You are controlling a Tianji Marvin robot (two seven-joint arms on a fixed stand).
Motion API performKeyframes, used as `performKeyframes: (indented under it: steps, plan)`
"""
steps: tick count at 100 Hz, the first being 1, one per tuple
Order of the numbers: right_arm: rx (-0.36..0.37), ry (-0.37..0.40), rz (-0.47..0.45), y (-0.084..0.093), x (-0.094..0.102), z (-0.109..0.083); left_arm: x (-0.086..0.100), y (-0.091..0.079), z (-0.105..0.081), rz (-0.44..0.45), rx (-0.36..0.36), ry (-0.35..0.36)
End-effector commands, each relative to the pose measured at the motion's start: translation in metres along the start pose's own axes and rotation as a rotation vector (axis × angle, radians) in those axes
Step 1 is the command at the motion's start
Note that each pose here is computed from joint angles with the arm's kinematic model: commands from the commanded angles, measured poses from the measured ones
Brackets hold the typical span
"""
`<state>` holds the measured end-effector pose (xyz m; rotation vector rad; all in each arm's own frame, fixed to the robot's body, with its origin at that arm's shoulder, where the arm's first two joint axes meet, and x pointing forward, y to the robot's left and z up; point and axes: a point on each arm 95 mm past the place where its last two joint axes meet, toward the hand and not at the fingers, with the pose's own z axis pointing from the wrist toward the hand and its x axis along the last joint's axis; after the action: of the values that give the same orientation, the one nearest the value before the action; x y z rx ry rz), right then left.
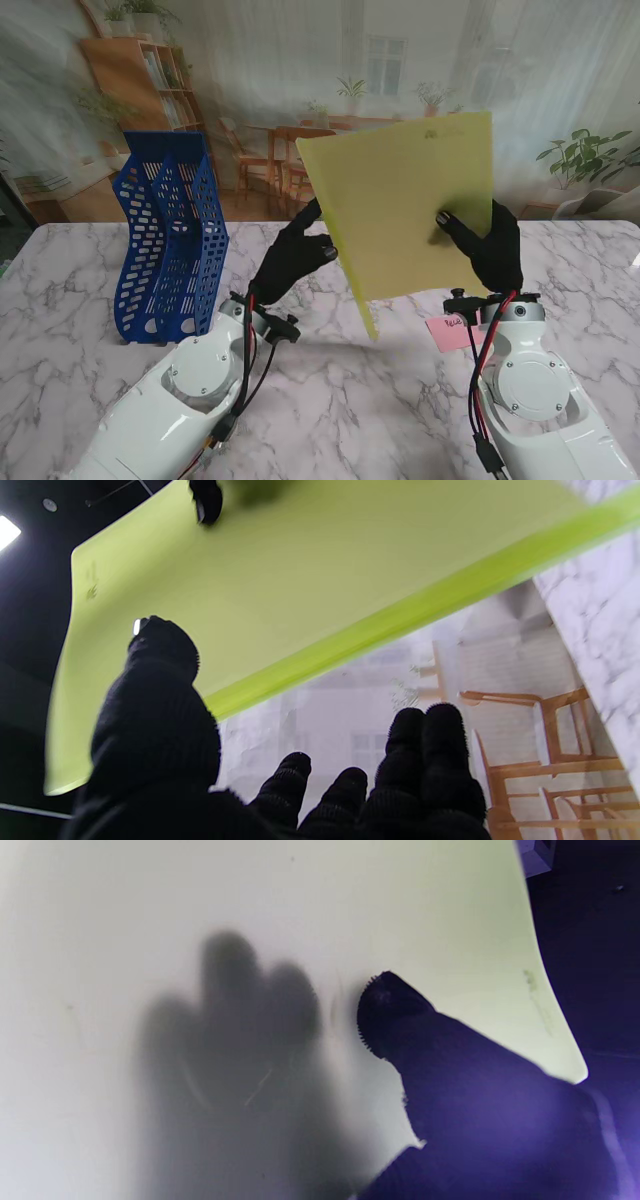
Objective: Open the sliding file folder, put the receipt in and insert it into the document holder
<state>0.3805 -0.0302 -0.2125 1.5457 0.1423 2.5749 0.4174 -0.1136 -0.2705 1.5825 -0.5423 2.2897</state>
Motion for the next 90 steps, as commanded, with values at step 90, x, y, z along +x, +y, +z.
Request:
performKeyframes:
  steps: [90]
  plan:
    - [0.04, -0.1, -0.04, 0.002, -0.013, -0.011, 0.033, 0.022, 0.039, -0.049, 0.066, -0.024]
